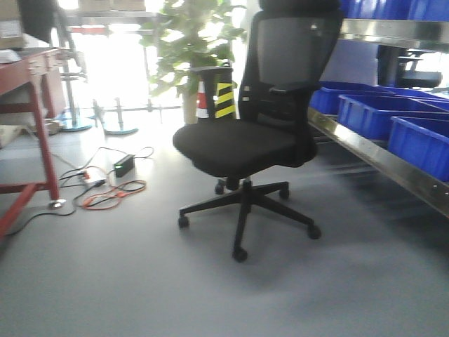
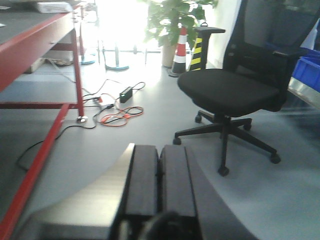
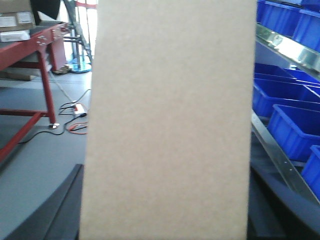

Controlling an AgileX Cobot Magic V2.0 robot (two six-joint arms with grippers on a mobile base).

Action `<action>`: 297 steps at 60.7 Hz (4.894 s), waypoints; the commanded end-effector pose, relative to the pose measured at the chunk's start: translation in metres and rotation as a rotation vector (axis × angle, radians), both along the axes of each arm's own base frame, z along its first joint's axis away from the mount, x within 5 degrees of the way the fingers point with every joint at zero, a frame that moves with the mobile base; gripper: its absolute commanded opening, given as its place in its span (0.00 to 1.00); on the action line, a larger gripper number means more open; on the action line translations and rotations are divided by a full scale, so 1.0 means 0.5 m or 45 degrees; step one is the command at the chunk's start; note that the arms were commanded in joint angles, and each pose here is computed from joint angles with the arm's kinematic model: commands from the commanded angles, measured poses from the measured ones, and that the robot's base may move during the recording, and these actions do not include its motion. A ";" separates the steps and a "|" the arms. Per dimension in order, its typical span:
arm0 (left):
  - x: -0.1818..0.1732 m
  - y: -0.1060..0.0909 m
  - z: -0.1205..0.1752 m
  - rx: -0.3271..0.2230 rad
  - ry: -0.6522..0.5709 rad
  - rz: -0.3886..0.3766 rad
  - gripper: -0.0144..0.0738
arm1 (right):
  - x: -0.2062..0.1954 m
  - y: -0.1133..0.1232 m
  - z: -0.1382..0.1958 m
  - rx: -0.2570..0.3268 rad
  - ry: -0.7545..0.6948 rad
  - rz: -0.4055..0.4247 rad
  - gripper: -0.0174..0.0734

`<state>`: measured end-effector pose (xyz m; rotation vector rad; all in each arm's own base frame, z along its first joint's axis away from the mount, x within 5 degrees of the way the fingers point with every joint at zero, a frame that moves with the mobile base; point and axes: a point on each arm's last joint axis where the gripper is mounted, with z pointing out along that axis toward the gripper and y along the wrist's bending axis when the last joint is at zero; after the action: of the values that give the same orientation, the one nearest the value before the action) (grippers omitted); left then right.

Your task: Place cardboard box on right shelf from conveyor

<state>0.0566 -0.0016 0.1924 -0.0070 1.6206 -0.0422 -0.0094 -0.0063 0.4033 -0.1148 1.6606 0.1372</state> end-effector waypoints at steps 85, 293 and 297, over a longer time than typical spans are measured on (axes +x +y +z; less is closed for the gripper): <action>-0.001 0.001 0.012 -0.009 -0.117 0.011 0.03 | 0.001 0.000 0.033 0.004 -0.148 -0.001 0.43; -0.001 0.001 0.011 -0.009 -0.114 0.007 0.03 | 0.367 0.143 0.090 -1.096 -0.132 0.386 0.43; -0.001 0.001 0.011 -0.009 -0.114 0.007 0.03 | 0.397 0.160 0.073 -1.331 -0.155 0.453 0.43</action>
<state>0.0566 -0.0016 0.1924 -0.0070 1.6206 -0.0422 0.1746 0.0644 0.4266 -1.0177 1.6421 -0.2941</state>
